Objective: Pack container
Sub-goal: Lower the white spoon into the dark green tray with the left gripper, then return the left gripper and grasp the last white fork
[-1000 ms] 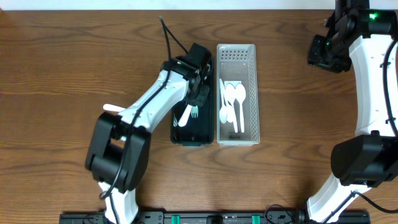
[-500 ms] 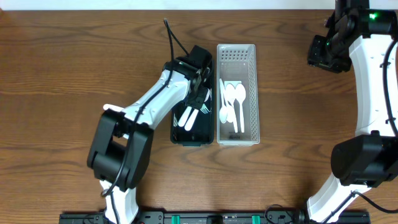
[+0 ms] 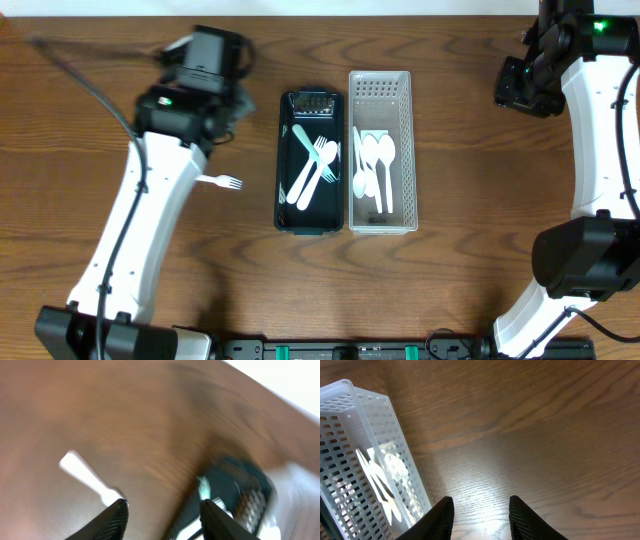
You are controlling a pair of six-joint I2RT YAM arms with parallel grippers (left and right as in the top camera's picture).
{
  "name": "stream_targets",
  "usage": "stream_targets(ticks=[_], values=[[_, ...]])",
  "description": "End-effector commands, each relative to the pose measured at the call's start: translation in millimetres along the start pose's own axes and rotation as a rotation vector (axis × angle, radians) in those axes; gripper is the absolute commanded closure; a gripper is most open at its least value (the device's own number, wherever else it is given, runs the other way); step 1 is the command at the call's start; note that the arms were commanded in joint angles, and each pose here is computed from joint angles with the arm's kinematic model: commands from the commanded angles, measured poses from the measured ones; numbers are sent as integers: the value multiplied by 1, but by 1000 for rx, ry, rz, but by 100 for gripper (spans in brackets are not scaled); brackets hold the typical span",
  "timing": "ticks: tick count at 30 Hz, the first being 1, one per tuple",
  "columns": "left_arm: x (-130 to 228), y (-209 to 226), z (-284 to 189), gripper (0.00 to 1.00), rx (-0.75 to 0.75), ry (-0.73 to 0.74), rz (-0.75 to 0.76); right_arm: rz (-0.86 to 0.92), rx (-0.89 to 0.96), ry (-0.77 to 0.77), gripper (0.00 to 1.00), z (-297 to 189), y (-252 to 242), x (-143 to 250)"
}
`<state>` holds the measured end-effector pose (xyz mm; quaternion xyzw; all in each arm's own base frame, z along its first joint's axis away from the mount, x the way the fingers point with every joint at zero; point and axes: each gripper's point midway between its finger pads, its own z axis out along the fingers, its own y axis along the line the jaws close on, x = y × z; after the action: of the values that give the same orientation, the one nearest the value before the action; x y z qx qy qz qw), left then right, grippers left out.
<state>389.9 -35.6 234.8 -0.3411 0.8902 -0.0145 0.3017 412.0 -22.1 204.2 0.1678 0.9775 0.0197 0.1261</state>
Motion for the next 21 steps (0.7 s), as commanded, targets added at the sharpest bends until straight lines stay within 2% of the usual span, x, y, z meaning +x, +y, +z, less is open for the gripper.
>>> stream_targets(ticks=[1,4,10,13,16,21], values=[[5,38,35,45,-160,16,-553,7,6,6,61,3,-4,-1],[13,51,58,42,-224,61,-666,8,6,5,61,3,-4,-1],[45,61,107,41,-345,187,-725,7,6,6,61,3,-4,-1],[68,62,130,34,-396,282,-769,7,7,6,61,3,-4,-1],[87,61,146,29,-422,372,-783,7,7,7,61,3,-4,-1],[101,68,159,29,-472,413,-778,-1,11,8,61,3,-4,-1]])
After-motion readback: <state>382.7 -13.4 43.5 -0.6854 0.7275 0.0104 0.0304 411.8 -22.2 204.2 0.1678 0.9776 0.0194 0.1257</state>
